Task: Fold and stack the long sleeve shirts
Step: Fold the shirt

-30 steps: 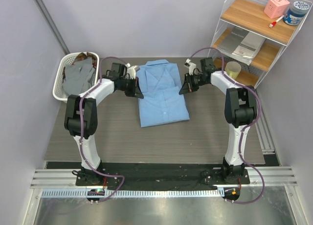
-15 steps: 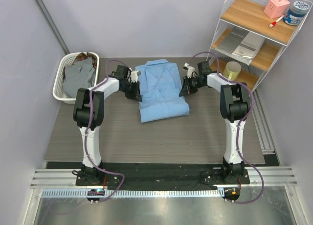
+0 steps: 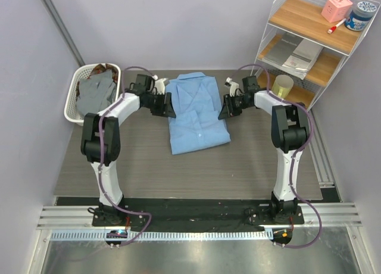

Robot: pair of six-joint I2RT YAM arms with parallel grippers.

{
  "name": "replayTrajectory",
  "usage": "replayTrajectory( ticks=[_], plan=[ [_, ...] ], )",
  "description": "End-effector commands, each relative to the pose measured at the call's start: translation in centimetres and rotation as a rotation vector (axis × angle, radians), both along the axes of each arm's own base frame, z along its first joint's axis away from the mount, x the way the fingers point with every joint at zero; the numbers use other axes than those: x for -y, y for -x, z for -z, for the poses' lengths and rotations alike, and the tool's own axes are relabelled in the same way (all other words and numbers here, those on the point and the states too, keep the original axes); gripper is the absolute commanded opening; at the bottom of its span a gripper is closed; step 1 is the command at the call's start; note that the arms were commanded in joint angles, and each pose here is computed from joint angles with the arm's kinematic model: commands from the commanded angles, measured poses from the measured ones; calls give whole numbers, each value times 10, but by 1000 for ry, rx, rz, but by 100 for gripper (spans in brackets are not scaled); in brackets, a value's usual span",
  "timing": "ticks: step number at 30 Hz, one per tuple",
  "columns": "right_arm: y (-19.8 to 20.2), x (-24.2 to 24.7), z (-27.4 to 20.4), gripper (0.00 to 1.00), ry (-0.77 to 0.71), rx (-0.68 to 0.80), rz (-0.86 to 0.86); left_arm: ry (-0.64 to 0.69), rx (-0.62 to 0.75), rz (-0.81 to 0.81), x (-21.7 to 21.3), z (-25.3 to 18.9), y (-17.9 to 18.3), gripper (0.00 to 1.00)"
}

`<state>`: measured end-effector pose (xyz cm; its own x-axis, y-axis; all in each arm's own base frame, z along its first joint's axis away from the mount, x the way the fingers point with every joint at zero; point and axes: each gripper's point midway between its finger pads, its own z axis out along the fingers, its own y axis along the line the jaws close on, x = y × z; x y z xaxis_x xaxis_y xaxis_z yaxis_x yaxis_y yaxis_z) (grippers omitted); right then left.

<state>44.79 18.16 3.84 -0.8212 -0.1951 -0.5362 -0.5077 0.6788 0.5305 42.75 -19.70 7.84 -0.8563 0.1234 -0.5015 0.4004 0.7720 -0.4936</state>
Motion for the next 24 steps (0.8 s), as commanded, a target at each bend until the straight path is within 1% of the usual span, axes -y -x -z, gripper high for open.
replayTrajectory(
  ticks=[1, 2, 4, 5, 6, 7, 8, 9, 10, 11, 12, 14, 15, 16, 17, 18, 19, 21, 22, 24],
  plan=[
    [-3, 7, -63, 36, -23, 115, 36, 84, 123, 26, 6, -66, 0, 55],
    [-2, 10, -72, 38, -20, 127, 43, 100, 129, 31, 8, -73, 4, 57],
    [-1, 23, -77, 40, -4, 133, 63, 139, 123, 49, 14, -81, 11, 59],
    [0, 27, -84, 42, 0, 142, 69, 180, 108, 73, 21, -86, 16, 59],
    [1, 32, -87, 42, 3, 150, 69, 201, 96, 93, 30, -87, 21, 58],
    [1, 33, -93, 45, 0, 162, 61, 219, 83, 104, 36, -89, 24, 58],
    [10, 35, -95, 47, 1, 129, 51, 231, 63, 121, 43, -85, 27, 58],
    [13, 33, -101, 49, -9, 132, 21, 228, 61, 147, 54, -83, 32, 58],
    [19, 32, -101, 52, -16, 106, 12, 214, 62, 152, 59, -79, 33, 59],
    [29, 32, -98, 53, -18, 58, 8, 172, 84, 136, 61, -72, 27, 59],
    [36, 30, -93, 54, -26, 26, 5, 139, 89, 139, 68, -62, 26, 59],
    [44, 28, -89, 54, -41, -11, 7, 114, 128, 129, 73, -59, 10, 61],
    [49, 28, -84, 54, -44, -35, 11, 92, 114, 135, 74, -41, 3, 61],
    [52, 27, -82, 54, -53, -54, 12, 91, 158, 153, 78, -51, -10, 61],
    [55, 27, -81, 54, -60, -70, 18, 78, 162, 177, 80, -49, -13, 61],
    [59, 25, -82, 54, -71, -78, 12, 39, 163, 232, 80, -40, -11, 61],
    [64, 24, -80, 54, -78, -96, 12, 26, 185, 255, 84, -40, -19, 62],
    [70, 24, -75, 55, -81, -123, 20, -11, 218, 312, 92, -33, -19, 63],
    [71, 24, -73, 56, -81, -130, 21, -33, 216, 328, 92, -23, -21, 63],
    [72, 25, -65, 56, -69, -147, 29, -40, 222, 339, 96, -20, -23, 63]
  ],
)
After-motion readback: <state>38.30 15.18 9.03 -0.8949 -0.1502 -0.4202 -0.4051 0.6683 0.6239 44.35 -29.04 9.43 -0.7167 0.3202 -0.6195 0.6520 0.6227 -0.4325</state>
